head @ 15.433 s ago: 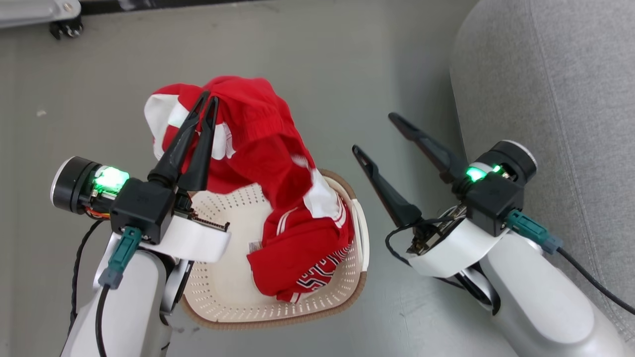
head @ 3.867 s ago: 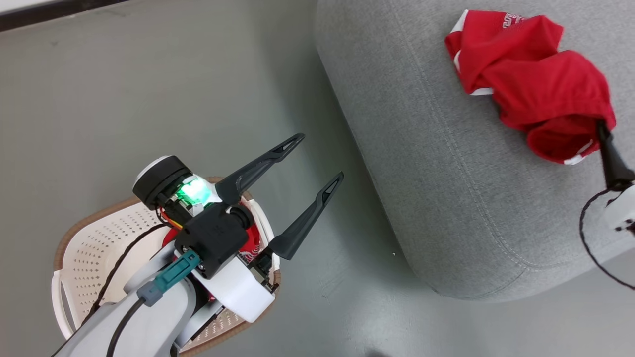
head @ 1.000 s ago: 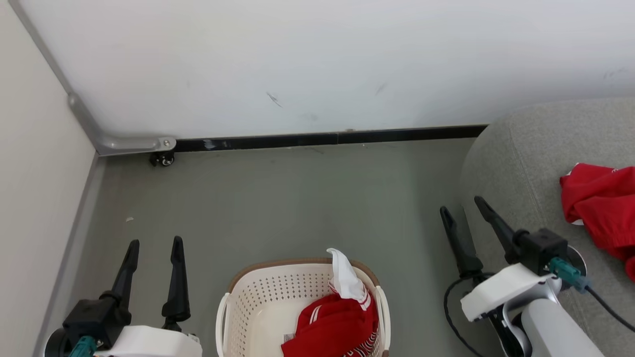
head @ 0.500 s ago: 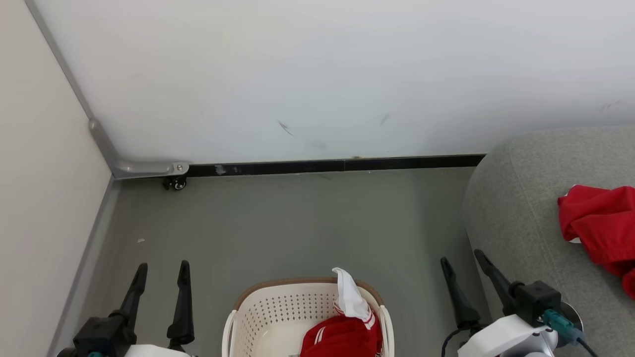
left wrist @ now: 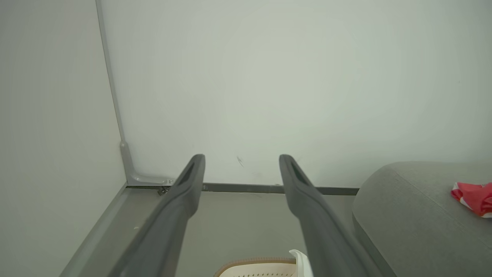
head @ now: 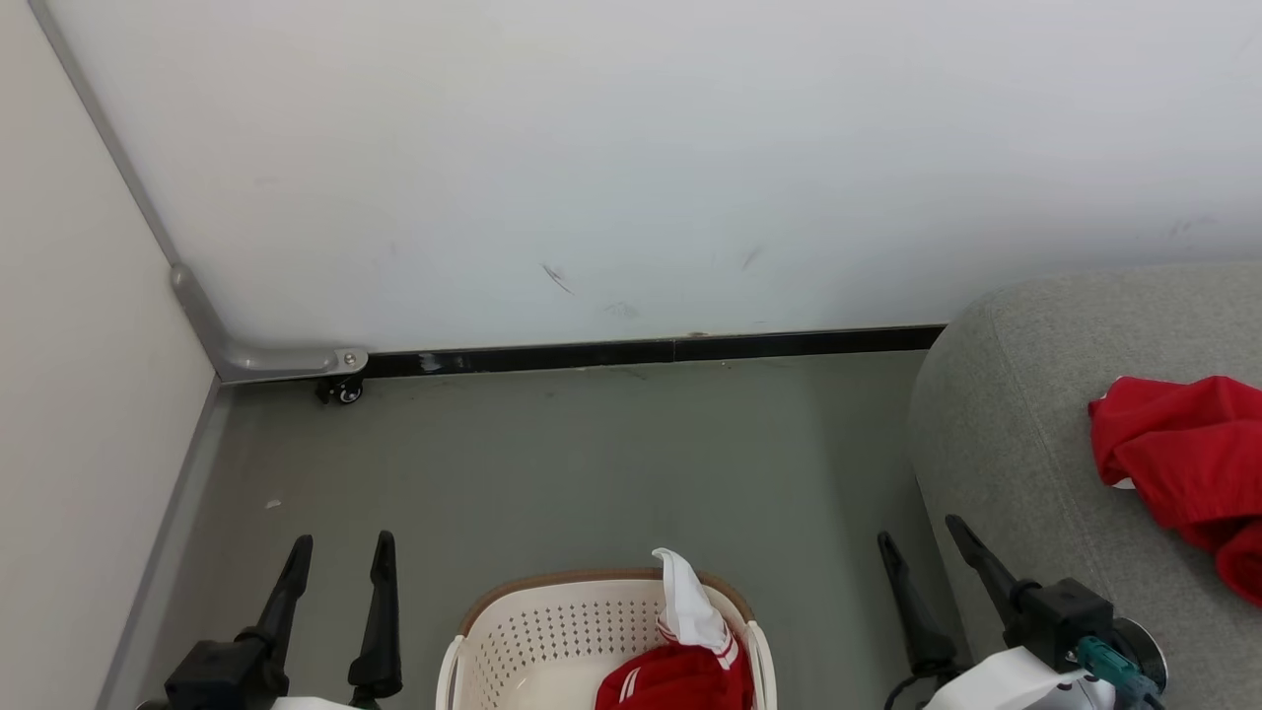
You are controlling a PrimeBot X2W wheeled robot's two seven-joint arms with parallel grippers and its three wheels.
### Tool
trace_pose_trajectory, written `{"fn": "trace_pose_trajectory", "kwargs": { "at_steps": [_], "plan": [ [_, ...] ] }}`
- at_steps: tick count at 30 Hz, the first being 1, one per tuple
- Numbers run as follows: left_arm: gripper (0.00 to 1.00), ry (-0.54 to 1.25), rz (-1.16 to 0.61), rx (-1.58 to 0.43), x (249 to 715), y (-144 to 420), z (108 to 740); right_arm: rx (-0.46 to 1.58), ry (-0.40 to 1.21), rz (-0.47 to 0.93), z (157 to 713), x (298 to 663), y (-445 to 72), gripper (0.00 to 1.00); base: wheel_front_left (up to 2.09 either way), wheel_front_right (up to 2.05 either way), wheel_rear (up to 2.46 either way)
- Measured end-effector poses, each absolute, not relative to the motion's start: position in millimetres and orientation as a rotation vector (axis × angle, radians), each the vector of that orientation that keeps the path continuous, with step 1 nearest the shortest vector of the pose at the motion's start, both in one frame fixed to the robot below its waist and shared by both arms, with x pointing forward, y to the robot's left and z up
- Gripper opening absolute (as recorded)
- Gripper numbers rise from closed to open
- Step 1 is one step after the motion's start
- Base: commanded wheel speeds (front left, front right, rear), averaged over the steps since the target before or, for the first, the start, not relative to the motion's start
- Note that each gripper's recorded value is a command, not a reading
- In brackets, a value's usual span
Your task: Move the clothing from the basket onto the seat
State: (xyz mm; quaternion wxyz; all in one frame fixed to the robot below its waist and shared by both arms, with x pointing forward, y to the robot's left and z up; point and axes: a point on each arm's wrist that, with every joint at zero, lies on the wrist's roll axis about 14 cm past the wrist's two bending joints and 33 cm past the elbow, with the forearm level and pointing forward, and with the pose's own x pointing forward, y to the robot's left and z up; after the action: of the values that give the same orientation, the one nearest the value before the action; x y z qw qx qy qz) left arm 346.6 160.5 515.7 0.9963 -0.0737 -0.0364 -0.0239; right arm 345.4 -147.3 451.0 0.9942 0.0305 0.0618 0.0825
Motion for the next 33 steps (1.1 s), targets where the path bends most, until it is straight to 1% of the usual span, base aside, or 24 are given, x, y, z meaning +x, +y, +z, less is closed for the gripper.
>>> {"fn": "trace_pose_trajectory", "kwargs": {
  "at_steps": [21,33],
  "plan": [
    [1.00,-0.025,-0.073,-0.138,346,154,500,0.056,0.177,0.159,448,344,-147,1.00,0.00,0.00,0.00],
    [1.00,-0.011,-0.079,-0.138,349,151,495,0.061,0.160,0.161,457,347,-146,1.00,0.00,0.00,0.00]
  ]
}}
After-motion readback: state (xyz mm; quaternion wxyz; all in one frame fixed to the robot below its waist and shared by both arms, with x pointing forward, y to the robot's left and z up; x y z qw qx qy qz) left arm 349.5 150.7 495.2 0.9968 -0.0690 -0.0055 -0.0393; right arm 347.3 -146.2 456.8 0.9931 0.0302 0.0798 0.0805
